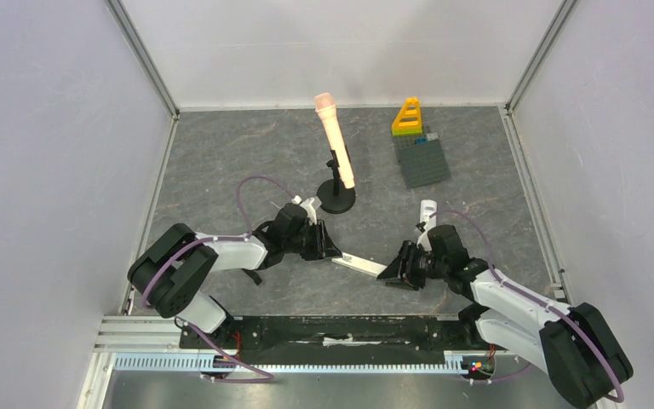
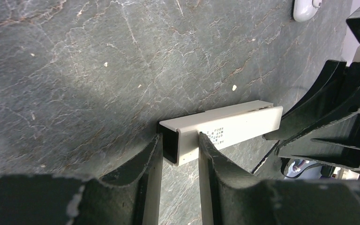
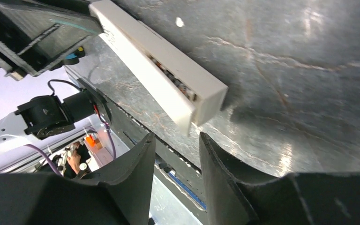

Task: Load the batteries into the remote control
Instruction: Load the battery cover into the remote control.

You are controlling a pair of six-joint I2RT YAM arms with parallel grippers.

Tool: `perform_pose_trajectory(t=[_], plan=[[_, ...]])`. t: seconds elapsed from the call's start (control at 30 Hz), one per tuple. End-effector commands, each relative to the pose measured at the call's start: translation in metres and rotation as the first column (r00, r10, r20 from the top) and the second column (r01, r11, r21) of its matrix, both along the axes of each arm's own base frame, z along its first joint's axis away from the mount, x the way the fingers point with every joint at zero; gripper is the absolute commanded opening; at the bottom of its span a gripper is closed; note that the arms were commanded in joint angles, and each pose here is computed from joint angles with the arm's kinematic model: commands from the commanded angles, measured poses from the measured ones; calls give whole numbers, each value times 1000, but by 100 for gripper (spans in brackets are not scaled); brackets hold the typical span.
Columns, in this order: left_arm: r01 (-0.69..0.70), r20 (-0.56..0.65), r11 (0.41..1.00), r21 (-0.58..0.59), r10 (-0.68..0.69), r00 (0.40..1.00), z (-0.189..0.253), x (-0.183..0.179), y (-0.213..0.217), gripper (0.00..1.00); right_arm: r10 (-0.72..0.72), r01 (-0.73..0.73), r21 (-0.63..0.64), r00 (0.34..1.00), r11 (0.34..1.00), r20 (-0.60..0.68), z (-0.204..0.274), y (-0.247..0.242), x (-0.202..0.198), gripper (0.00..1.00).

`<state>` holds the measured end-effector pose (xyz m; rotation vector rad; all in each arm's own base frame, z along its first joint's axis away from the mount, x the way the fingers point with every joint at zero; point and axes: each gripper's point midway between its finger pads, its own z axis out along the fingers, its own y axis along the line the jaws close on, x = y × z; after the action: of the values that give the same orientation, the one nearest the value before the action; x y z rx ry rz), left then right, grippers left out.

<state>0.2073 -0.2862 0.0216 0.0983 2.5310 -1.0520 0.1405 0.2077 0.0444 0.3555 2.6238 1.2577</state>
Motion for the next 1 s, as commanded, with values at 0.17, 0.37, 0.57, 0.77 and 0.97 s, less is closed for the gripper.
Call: perform_pose_trajectory(t=[0.17, 0.37, 0.57, 0.77, 0.97], plan=[[9, -125, 944, 331, 34, 992, -72, -37, 61, 27, -40, 42, -116, 999, 992, 21, -17, -20, 2, 41], [13, -127, 943, 334, 32, 991, -73, -38, 62, 27, -56, 65, -113, 995, 991, 81, -7, -18, 17, 41], [16, -130, 942, 335, 29, 991, -73, -38, 62, 27, -53, 61, -72, 992, 996, 115, 2, -12, 24, 51], [21, -133, 943, 331, 25, 991, -72, -39, 61, 27, -76, 83, -65, 992, 994, 105, -3, -11, 28, 52], [21, -132, 945, 327, 24, 991, -71, -38, 60, 27, -115, 122, -67, 989, 990, 97, -12, -14, 31, 45]])
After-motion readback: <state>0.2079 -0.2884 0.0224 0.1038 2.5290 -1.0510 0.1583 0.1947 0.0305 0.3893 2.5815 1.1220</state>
